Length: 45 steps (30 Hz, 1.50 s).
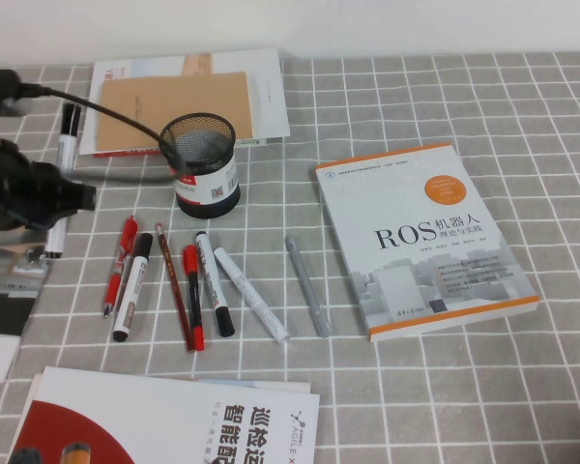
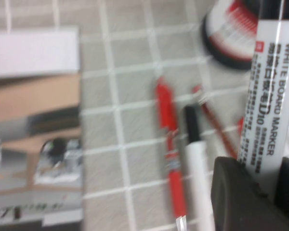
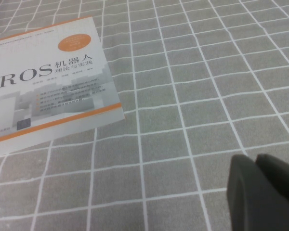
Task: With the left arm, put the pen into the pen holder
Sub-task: Place the pen onto the pen holder
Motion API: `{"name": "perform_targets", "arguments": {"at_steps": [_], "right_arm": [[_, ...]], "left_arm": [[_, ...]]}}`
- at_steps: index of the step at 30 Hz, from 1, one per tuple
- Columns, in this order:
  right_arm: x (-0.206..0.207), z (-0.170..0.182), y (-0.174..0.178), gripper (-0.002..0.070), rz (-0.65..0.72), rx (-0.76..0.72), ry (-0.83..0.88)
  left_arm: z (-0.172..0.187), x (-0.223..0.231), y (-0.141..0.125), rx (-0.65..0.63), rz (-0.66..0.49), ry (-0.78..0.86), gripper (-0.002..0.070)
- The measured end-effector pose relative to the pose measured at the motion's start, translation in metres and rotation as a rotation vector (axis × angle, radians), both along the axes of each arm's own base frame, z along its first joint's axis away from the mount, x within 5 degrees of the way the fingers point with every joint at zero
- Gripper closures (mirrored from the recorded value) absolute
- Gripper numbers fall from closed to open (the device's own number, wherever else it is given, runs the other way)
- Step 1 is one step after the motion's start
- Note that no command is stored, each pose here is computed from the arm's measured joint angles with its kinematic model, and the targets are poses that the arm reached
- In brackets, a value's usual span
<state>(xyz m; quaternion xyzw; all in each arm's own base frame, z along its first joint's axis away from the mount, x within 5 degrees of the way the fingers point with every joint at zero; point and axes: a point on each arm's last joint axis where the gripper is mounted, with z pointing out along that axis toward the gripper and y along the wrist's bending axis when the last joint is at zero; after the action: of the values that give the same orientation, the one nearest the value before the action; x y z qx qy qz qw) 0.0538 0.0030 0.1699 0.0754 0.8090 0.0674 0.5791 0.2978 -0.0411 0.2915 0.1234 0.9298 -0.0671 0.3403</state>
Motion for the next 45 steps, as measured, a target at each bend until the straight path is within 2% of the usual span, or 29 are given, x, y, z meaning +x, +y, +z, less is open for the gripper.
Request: {"name": "perform_targets", "arguments": {"at_steps": [6,12,18,24,32,45], "right_arm": [[0.000,0.000,0.000,0.0691,0.000,0.000,0.000],[0.000,0.000,0.000,0.0691,0.000,0.000,0.000],[0.000,0.000,0.000,0.0691,0.000,0.000,0.000],[0.000,0.000,0.000,0.0691,0.000,0.000,0.000],[0.000,0.000,0.000,0.0691,0.000,0.000,0.000],[0.000,0.000,0.000,0.0691,0.000,0.000,0.000]], "left_arm": [[0.007,-0.029,-0.004,-0.074,-0.044,-0.184,0.0565],[0.001,-0.036,-0.008,-0.085,-0.113,-0.245,0.0565],[0.004,-0.038,-0.025,-0.084,-0.208,-0.288,0.0565],[0.004,-0.037,-0.041,-0.046,-0.141,-0.387,0.0565],[-0.007,-0.019,-0.044,-0.098,-0.006,-0.467,0.0565],[-0.030,0.034,-0.066,-0.277,-0.014,-0.696,0.0565]]}}
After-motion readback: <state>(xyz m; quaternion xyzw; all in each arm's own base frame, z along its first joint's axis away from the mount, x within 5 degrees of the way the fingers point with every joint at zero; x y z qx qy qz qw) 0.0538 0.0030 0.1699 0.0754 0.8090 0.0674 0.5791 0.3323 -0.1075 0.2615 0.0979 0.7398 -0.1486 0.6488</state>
